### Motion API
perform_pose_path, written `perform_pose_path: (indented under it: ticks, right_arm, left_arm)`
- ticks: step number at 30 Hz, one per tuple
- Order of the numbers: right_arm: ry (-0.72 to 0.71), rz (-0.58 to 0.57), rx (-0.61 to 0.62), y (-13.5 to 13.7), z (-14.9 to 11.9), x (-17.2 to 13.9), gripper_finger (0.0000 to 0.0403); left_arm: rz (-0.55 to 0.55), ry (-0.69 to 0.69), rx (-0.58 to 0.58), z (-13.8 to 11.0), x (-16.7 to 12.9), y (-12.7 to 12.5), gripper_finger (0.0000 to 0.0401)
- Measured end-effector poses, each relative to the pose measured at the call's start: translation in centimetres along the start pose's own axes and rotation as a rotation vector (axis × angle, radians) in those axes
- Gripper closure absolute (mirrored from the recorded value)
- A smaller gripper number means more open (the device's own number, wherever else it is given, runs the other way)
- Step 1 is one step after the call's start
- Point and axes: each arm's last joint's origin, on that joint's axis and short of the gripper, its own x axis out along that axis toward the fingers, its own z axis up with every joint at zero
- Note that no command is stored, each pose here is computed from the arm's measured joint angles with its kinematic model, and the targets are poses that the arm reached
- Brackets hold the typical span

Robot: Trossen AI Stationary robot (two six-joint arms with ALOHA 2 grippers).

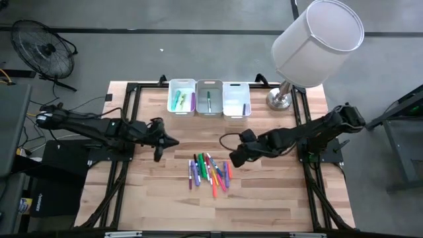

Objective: Pick & Place Markers
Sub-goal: Put the right orange pen into the right white bin

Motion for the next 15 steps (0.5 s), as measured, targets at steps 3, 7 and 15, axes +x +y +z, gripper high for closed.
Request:
perform_pose_path:
  ticks: [3, 7, 15]
  right_arm:
    - [0.030, 0.009, 0.048, 0.8, -1.0, 0.8, 0.0186]
    - [0.048, 0.004, 0.106, 2.4, -2.1, 1.6, 0.0186]
    - [0.080, -0.093, 0.151, 5.4, -2.7, 4.0, 0.0186]
  left_arm:
    - [-0.073, -0.009, 0.025, -0.8, -0.7, 0.0, 0.0399]
    - [-0.128, -0.031, 0.061, -1.6, -2.1, 0.4, 0.0399]
    - [-0.223, -0.120, 0.088, -2.5, -5.3, 1.4, 0.0399]
